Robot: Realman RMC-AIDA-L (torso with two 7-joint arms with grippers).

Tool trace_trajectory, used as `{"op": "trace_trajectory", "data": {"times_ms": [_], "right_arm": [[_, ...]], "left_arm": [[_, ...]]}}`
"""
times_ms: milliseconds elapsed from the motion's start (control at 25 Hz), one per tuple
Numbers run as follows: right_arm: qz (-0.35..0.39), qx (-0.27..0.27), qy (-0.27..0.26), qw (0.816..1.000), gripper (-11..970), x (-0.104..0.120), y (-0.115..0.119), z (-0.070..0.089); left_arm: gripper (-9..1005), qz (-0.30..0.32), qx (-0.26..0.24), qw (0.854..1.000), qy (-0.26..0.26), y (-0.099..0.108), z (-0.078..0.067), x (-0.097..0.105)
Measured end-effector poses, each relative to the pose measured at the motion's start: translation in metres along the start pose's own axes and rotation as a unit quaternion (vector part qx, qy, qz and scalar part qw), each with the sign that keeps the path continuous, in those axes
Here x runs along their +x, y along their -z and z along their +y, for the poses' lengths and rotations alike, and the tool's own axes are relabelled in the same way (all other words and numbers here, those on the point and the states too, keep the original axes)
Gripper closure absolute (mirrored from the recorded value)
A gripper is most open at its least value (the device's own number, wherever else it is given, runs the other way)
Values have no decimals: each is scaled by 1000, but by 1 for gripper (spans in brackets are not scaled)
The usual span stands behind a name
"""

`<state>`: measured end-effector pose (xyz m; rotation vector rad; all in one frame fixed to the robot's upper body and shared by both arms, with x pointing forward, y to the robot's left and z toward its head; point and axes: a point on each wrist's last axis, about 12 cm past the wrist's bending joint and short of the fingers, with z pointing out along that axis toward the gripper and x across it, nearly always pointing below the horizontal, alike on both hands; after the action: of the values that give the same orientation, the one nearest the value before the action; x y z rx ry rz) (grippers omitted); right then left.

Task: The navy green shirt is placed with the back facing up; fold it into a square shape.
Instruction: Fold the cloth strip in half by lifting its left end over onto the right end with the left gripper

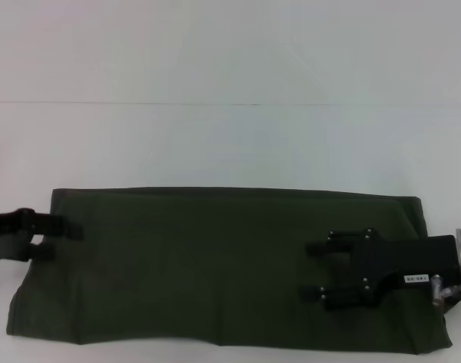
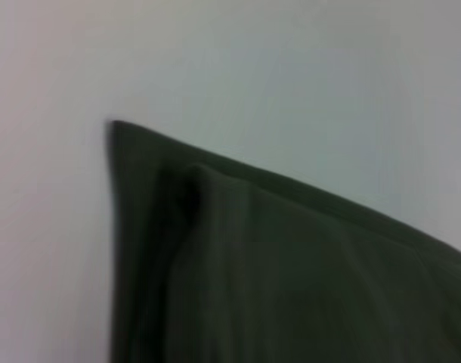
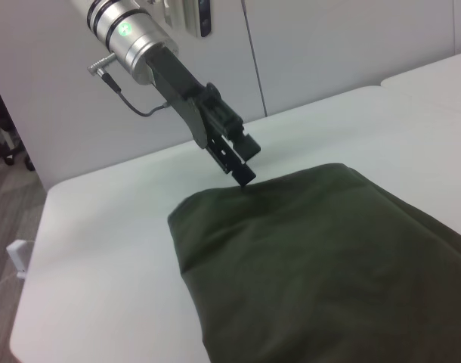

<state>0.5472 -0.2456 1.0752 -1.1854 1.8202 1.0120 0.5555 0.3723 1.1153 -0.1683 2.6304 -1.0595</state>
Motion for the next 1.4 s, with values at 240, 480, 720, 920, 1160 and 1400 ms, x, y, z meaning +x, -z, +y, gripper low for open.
{"op": "trace_trajectory", "data": {"times_ms": [240, 480, 720, 920, 1160, 1400], "right_arm": [[0, 4, 2, 1000, 122, -1, 1, -1], [-1, 6, 2, 1000, 122, -2, 2, -2], [0, 7, 1, 1000, 121, -1, 2, -2], [1, 7, 2, 1000, 121, 0, 2, -2], [1, 7, 1, 1000, 122, 1, 2, -1], [3, 13, -3, 1000, 121, 2, 3, -2]], "left_arm": [[205, -2, -54, 999, 3, -8, 8, -2], [204, -16, -87, 996, 3, -11, 14, -5], [203, -27, -96, 995, 5, -10, 17, -6], [202, -26, -99, 995, 3, -8, 17, -7], [200, -30, -105, 994, -4, -9, 17, -9], [198, -33, -117, 992, -17, -9, 19, -11]]}}
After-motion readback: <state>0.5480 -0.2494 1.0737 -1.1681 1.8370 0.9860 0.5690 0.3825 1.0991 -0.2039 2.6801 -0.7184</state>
